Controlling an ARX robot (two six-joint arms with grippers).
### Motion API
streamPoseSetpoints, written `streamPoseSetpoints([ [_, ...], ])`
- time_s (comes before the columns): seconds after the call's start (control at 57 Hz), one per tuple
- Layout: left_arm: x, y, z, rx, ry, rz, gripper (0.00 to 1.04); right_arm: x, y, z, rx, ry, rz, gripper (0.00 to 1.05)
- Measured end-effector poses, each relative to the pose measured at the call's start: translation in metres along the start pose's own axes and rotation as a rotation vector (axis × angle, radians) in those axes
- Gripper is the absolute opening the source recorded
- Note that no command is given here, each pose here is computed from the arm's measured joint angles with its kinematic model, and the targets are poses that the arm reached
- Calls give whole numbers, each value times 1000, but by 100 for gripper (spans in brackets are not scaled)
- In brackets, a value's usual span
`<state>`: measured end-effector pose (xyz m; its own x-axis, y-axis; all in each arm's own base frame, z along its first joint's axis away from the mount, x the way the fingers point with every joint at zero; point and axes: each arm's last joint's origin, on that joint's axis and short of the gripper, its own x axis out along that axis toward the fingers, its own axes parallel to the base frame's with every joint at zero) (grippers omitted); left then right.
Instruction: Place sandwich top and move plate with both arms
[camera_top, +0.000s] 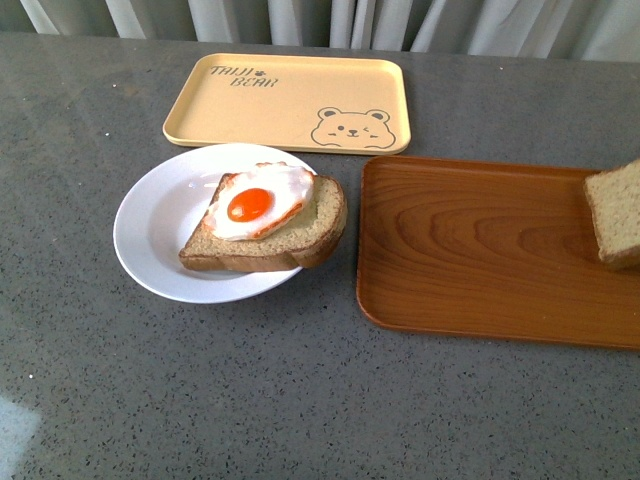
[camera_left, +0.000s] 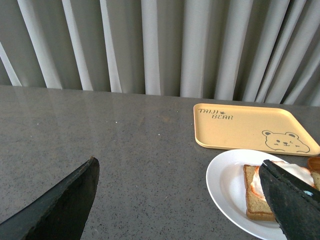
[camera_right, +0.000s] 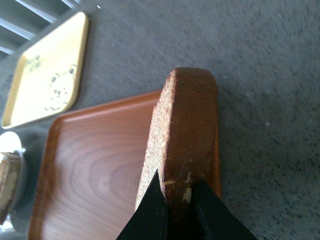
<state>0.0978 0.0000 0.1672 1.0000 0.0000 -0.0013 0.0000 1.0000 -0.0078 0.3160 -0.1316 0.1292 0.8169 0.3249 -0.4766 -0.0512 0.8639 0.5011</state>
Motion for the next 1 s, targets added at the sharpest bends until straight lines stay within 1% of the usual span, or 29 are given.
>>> streamPoseSetpoints([
  [0.053, 0, 0, 0, 0, 0, 0, 96, -1, 12, 7, -7, -24, 22, 3],
  [0.123, 0, 0, 0, 0, 0, 0, 96, 0, 34, 16, -26, -56, 70, 3],
  [0.228, 0, 0, 0, 0, 0, 0, 96, 11, 84, 24, -52, -91, 179, 3],
  [0.28, 0, 0, 0, 0, 0, 0, 96, 18, 100, 22, -48, -92, 210, 3],
  [0.316, 0, 0, 0, 0, 0, 0, 96, 25, 116, 19, -54, -92, 234, 3],
  [0.421, 0, 0, 0, 0, 0, 0, 96, 44, 150, 6, -46, -75, 285, 3],
  [0.508, 0, 0, 0, 0, 0, 0, 96, 58, 171, -3, -45, -65, 315, 3],
  [0.684, 0, 0, 0, 0, 0, 0, 96, 86, 210, -27, -45, -32, 332, 3],
  [0.736, 0, 0, 0, 0, 0, 0, 96, 99, 227, -40, -41, -5, 353, 3],
  [0.841, 0, 0, 0, 0, 0, 0, 96, 112, 247, -55, -35, 25, 382, 3],
  [0.999, 0, 0, 0, 0, 0, 0, 96, 125, 266, -71, -11, 53, 400, 3],
])
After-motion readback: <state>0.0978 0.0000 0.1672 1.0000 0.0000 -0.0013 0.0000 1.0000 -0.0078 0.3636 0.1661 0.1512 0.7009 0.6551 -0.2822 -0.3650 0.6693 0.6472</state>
